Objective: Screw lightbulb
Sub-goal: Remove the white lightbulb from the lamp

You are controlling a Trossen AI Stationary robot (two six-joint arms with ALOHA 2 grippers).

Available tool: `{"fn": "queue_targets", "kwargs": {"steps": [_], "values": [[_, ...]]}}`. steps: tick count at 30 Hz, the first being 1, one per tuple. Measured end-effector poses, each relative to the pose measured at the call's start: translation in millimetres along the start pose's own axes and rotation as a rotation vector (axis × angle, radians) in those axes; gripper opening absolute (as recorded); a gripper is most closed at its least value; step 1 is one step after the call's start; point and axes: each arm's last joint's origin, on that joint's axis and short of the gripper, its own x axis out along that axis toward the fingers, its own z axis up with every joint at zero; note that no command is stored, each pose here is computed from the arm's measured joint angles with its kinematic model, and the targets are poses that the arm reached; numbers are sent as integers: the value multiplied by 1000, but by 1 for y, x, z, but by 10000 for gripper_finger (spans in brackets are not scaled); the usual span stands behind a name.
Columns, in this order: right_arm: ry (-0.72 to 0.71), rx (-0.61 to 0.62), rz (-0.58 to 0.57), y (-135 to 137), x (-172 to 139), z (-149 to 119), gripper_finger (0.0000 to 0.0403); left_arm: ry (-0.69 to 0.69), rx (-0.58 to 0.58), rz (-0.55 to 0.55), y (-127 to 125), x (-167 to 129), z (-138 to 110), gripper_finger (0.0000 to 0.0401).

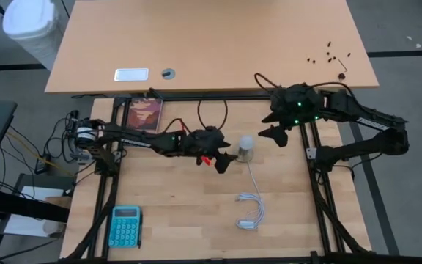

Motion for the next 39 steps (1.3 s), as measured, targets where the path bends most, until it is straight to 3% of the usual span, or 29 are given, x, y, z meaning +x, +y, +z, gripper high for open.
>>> {"fn": "queue_targets", "kwargs": {"steps": [6, 16, 23, 26, 33, 39], "values": [[52, 46, -64, 6, 17, -9, 309, 76, -152, -122, -16, -2, -8, 334], [128, 147, -7, 13, 28, -19, 309, 37, -288, -168, -20, -2, -4, 334], [105, 137, 6, 12, 29, -15, 309, 41, -432, -201, -6, 0, 8, 334], [53, 81, 77, 13, 31, -7, 309, 21, -487, -195, 5, 1, 16, 334], [-29, 30, 178, 10, 33, 6, 309, -73, -475, -228, 13, -2, 53, 334], [-40, 40, 48, 6, 33, 4, 309, -184, -251, -234, 15, -10, 85, 334]]}}
